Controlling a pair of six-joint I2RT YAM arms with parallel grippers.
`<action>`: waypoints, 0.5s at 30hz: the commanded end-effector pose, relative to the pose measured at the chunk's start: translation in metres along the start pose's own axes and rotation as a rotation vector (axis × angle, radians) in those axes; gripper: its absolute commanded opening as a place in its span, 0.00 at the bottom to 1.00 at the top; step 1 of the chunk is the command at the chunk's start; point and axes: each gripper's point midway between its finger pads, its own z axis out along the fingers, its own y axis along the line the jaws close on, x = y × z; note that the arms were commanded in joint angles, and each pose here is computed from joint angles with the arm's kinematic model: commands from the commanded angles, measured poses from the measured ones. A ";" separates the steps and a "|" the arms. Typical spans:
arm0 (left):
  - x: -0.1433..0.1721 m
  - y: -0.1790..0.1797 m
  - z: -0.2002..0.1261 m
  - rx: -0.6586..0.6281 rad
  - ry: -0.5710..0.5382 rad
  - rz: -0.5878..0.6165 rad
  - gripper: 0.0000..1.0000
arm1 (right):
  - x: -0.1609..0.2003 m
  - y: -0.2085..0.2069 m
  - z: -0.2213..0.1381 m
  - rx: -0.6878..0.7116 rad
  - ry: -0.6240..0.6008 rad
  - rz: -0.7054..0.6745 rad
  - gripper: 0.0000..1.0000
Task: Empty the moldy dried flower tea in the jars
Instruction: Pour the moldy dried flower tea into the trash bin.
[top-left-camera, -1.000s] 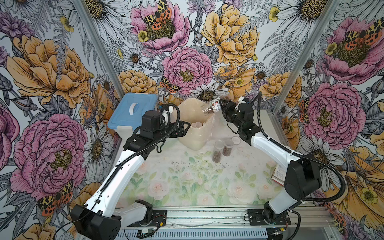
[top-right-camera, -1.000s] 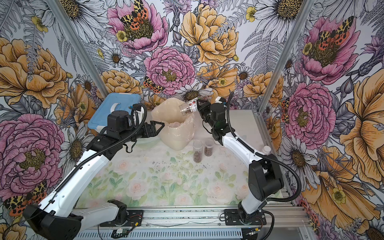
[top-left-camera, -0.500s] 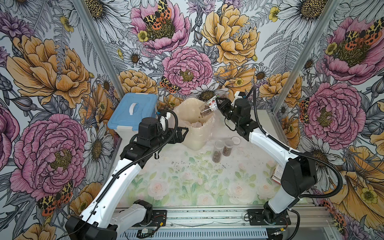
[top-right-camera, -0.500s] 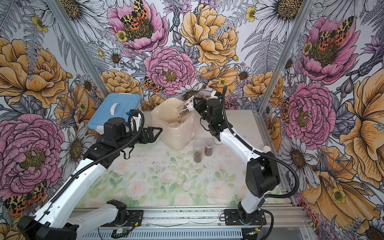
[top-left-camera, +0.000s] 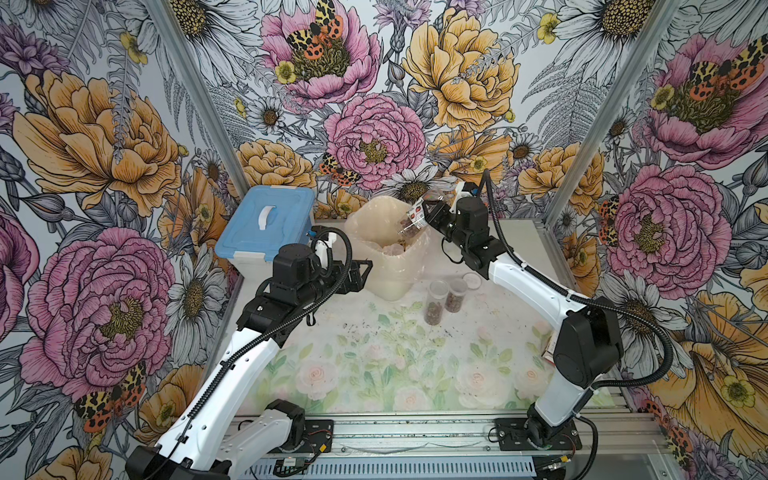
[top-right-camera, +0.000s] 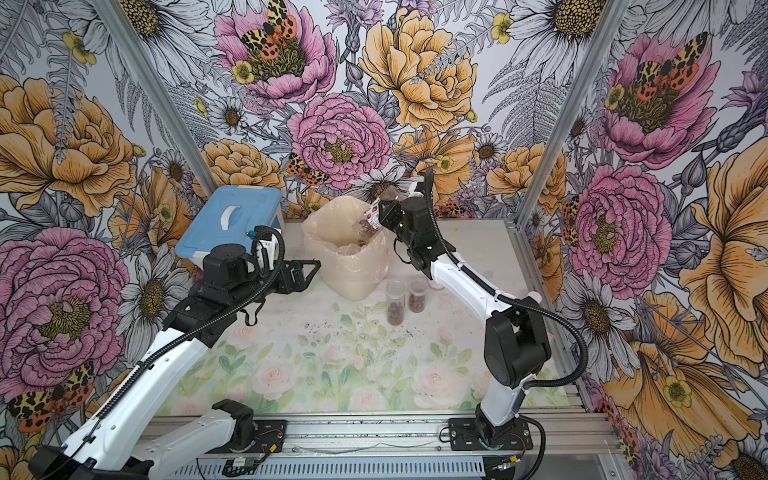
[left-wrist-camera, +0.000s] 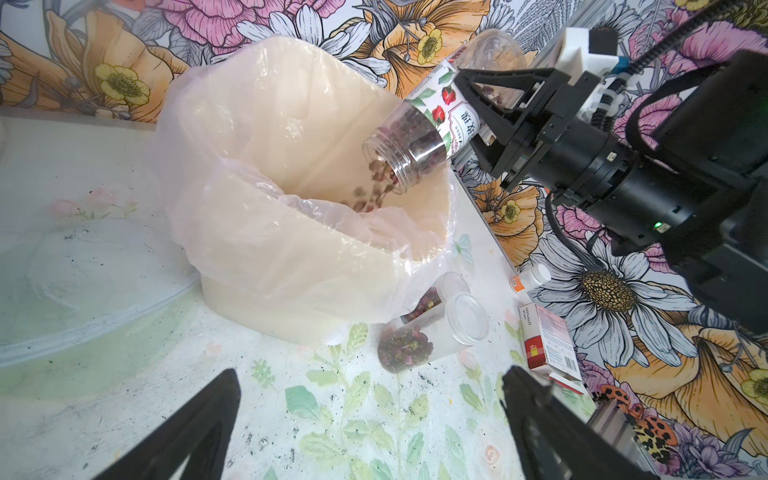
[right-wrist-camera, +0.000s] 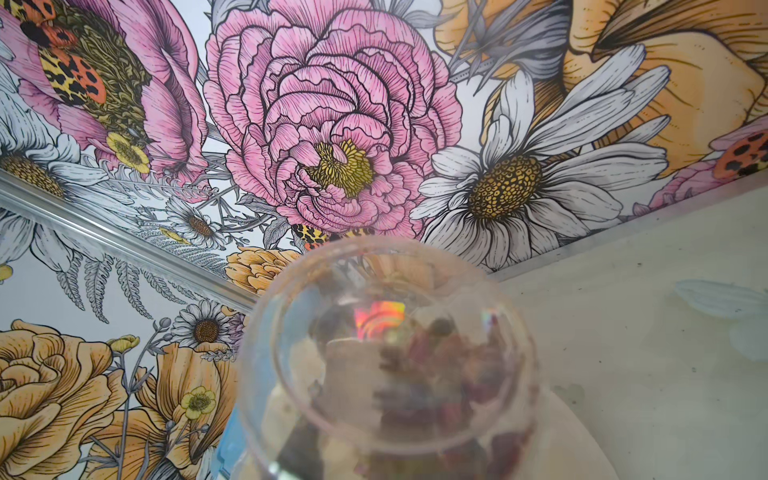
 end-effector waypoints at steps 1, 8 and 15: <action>-0.007 0.006 -0.004 -0.023 -0.045 0.017 0.99 | -0.011 0.019 0.001 -0.023 -0.047 -0.100 0.25; -0.005 0.007 -0.004 -0.026 -0.050 0.012 0.99 | -0.006 0.032 0.002 -0.041 -0.066 -0.254 0.25; -0.003 0.009 -0.004 -0.028 -0.051 0.008 0.99 | 0.002 0.047 0.002 -0.036 -0.095 -0.454 0.24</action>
